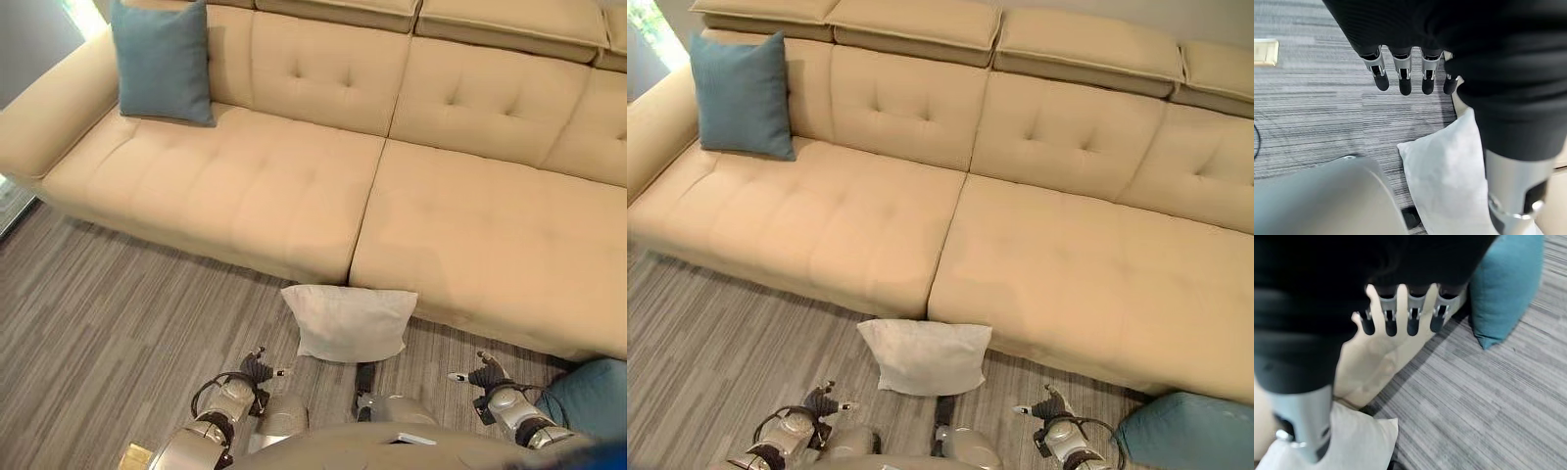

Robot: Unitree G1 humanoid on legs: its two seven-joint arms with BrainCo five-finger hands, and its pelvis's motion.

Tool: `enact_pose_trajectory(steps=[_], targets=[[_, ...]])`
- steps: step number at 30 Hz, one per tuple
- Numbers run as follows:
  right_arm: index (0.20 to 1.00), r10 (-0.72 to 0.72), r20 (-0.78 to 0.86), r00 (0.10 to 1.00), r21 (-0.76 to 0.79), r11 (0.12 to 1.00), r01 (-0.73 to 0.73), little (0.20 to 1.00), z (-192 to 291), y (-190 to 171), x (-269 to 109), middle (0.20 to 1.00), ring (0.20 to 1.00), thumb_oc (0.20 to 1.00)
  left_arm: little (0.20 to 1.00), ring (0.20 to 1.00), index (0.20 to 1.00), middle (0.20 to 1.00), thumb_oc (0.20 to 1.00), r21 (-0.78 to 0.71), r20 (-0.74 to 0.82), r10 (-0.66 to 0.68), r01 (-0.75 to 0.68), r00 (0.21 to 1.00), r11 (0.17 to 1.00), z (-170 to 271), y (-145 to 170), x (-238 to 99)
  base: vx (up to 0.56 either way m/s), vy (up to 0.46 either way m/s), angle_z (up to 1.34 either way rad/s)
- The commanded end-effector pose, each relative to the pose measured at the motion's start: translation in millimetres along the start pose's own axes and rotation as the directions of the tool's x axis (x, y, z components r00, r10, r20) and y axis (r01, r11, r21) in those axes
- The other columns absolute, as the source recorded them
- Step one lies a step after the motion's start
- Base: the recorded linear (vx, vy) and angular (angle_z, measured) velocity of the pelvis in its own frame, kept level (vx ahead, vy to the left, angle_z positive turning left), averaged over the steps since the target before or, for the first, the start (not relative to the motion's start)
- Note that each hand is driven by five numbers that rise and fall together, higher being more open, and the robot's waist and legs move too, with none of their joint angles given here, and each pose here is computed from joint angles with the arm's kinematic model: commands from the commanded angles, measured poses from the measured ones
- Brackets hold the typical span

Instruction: Pick up all the scattered cushions and arrange them neatly on the sofa.

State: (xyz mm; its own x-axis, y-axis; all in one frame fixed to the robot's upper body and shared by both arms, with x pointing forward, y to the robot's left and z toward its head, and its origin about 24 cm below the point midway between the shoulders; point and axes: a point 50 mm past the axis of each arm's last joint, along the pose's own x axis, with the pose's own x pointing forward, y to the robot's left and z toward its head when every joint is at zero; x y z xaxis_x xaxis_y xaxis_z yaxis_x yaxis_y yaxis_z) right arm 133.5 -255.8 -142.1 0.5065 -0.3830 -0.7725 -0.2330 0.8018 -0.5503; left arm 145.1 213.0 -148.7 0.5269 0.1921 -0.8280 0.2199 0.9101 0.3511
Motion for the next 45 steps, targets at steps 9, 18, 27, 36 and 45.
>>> enact_pose_trajectory(steps=[9, 18, 27, 36, 45], targets=[[1.000, 0.009, -0.040, 0.999, -0.062, 0.998, -0.012, 1.000, -19, 3, -4, 1.000, 1.000, 1.000, 1.000, 1.000, 1.000, 1.000, 1.000, 0.038, -0.076, 0.056, -0.053, 0.996, 0.998, -29, 18, -5, 0.09, 0.084, -0.03], [1.000, -0.156, 0.107, 0.982, 0.094, 0.985, 0.147, 1.000, 44, -30, 8, 1.000, 1.000, 1.000, 1.000, 1.000, 1.000, 1.000, 1.000, -0.249, 0.125, 0.225, -0.189, 0.966, 0.950, 42, 44, 4, -0.18, -0.020, 0.02], [1.000, -0.330, 0.321, 0.888, 0.430, 0.886, 0.174, 1.000, 129, -66, -1, 1.000, 1.000, 1.000, 1.000, 1.000, 1.000, 1.000, 1.000, -0.478, 0.319, 0.362, -0.181, 0.876, 0.860, 113, 60, -4, -0.12, -0.025, 0.05], [1.000, -0.427, 0.482, 0.765, 0.539, 0.833, 0.124, 1.000, 191, -87, -22, 1.000, 1.000, 1.000, 1.000, 1.000, 1.000, 1.000, 1.000, -0.481, 0.485, 0.378, -0.121, 0.788, 0.869, 175, 59, -19, -0.06, 0.003, -0.01], [1.000, -0.509, 0.544, 0.667, 0.602, 0.791, 0.112, 1.000, 236, -102, -43, 1.000, 1.000, 1.000, 1.000, 1.000, 1.000, 1.000, 1.000, -0.475, 0.640, 0.427, -0.109, 0.638, 0.873, 248, 70, -48, -0.05, 0.003, 0.00]])
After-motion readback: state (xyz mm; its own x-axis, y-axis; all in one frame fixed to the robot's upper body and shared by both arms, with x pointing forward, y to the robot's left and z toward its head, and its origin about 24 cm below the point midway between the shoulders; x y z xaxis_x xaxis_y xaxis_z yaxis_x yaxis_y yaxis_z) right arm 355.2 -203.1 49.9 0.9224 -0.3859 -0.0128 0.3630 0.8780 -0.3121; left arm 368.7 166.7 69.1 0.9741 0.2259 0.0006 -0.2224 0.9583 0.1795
